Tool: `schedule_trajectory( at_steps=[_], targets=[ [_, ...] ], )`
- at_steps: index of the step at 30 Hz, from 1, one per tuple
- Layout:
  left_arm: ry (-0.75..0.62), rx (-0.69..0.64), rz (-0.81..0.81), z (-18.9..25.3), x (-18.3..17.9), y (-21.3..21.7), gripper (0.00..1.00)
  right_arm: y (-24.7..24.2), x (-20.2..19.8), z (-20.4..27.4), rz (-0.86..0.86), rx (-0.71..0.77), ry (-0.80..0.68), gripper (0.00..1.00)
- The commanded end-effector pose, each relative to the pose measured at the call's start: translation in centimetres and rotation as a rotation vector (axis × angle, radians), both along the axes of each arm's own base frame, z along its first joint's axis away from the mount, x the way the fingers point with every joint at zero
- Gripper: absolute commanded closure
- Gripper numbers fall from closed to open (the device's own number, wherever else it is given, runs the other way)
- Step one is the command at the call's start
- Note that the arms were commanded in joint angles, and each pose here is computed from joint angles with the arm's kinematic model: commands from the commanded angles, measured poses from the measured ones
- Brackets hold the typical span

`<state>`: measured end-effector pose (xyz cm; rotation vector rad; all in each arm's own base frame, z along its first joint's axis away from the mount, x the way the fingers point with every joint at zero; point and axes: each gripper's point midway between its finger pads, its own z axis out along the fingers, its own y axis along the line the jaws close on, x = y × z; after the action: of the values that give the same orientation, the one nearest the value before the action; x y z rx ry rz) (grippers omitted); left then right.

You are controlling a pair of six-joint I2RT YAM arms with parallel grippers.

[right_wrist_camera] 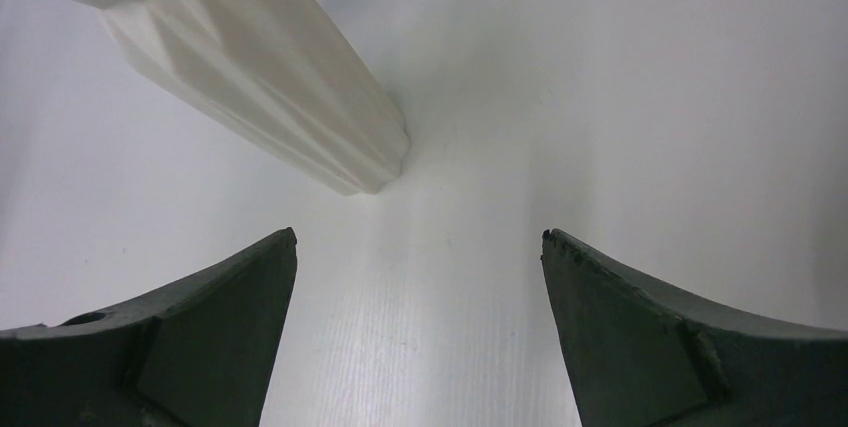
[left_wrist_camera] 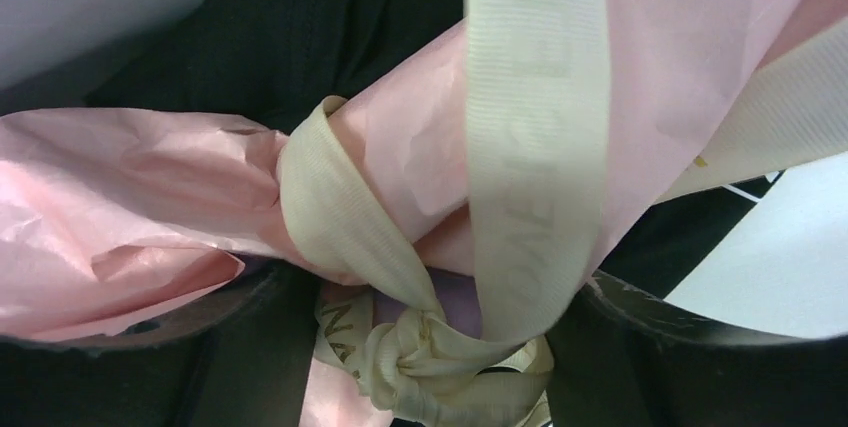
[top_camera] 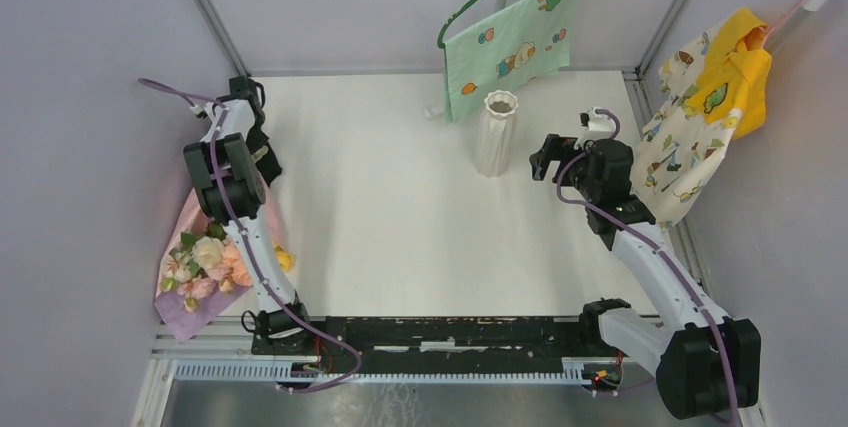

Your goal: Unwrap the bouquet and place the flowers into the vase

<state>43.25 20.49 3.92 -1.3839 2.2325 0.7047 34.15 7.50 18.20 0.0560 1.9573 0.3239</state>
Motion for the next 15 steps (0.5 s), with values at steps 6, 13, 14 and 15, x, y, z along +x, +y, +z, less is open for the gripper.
schedule_trajectory(
  at_steps=[6,13,14,15],
  targets=[
    [-0.083,-0.233,-0.154,-4.9,2.0,-3.7,0.9,0.3,0.4,1.4,0.006,0.017,-0.059,0.02],
    [-0.068,-0.187,-0.387,-3.1,4.2,-10.4,0.98,0.0,0.9,2.4,-0.015,0.014,-0.086,0.02],
    [-0.062,-0.163,-0.441,-2.5,4.7,-12.2,0.98,-0.1,0.9,2.8,-0.019,0.012,-0.092,0.02],
    [-0.058,-0.137,-0.494,-1.8,5.2,-13.9,0.98,-0.2,1.0,3.1,-0.021,0.011,-0.1,0.02]
  ],
)
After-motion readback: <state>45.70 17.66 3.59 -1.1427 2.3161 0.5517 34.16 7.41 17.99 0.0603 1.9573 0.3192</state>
